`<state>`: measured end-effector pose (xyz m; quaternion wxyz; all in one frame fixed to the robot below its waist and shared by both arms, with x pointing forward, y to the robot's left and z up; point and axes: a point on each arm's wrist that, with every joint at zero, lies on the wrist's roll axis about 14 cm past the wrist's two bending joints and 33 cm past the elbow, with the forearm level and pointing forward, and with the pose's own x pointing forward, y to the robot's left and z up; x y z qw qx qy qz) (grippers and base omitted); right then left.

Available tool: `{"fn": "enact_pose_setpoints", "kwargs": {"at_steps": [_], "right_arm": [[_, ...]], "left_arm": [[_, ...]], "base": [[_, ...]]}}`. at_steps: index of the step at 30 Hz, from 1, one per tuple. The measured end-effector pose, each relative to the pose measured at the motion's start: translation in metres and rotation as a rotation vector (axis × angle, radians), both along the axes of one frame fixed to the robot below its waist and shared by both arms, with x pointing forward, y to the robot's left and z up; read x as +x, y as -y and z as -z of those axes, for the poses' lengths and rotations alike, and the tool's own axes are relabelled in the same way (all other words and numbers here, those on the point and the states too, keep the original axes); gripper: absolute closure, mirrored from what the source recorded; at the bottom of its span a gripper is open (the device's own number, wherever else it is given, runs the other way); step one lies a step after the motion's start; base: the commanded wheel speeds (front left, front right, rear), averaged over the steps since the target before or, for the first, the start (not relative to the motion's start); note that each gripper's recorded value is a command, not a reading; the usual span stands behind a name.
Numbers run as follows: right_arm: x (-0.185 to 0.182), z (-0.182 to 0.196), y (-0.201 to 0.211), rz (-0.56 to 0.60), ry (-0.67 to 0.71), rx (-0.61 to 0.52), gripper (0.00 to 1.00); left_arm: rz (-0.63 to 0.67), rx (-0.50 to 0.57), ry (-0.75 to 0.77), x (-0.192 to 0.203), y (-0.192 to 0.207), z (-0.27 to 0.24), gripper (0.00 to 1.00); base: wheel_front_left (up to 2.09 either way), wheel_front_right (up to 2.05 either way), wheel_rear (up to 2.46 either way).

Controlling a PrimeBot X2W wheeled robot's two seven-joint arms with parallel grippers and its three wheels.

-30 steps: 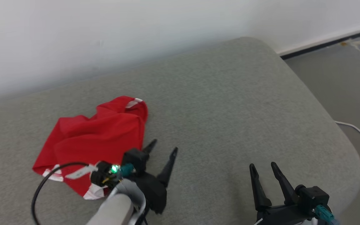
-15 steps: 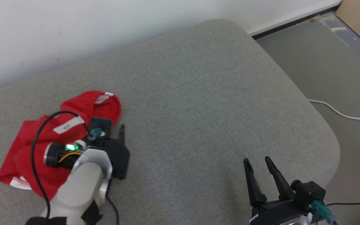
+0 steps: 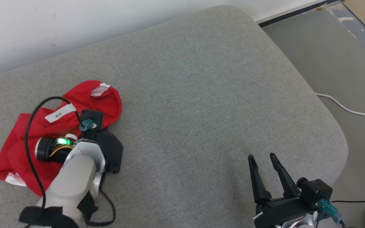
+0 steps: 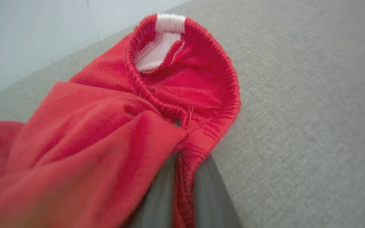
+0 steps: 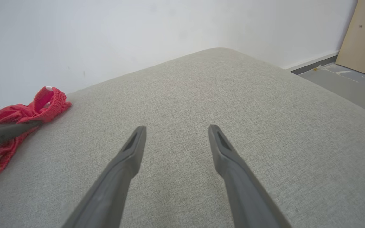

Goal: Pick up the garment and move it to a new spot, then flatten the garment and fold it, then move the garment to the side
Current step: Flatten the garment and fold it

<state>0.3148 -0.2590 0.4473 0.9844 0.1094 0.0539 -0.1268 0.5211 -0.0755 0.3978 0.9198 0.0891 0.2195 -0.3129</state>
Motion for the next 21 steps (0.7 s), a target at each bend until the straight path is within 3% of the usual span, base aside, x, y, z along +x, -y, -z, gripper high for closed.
{"fn": "enact_pose_setpoints", "kwargs": {"at_steps": [3,10,16,18,21], "right_arm": [[0.003,0.001,-0.003,-0.011,0.000,0.003,0.00],[0.009,-0.002,-0.013,-0.046,0.016,0.014,0.00],[0.012,-0.003,-0.020,-0.073,0.026,0.013,0.00],[0.013,-0.003,-0.024,-0.086,0.028,0.016,0.00],[0.020,-0.006,-0.032,-0.115,0.042,0.021,0.00]], "left_arm": [[0.004,-0.139,0.039,0.002,0.018,-0.027,1.00],[0.023,-0.675,0.196,0.018,0.058,-0.174,1.00],[0.147,-1.141,0.201,-0.025,0.069,-0.292,1.00],[0.104,-1.203,0.172,-0.028,0.058,-0.298,1.00],[-0.036,-1.186,0.128,-0.022,0.033,-0.272,1.00]], "base": [[0.00,0.00,0.00],[0.00,0.00,0.00],[0.00,0.00,0.00],[0.00,0.00,0.00],[0.00,0.00,0.00]]}}
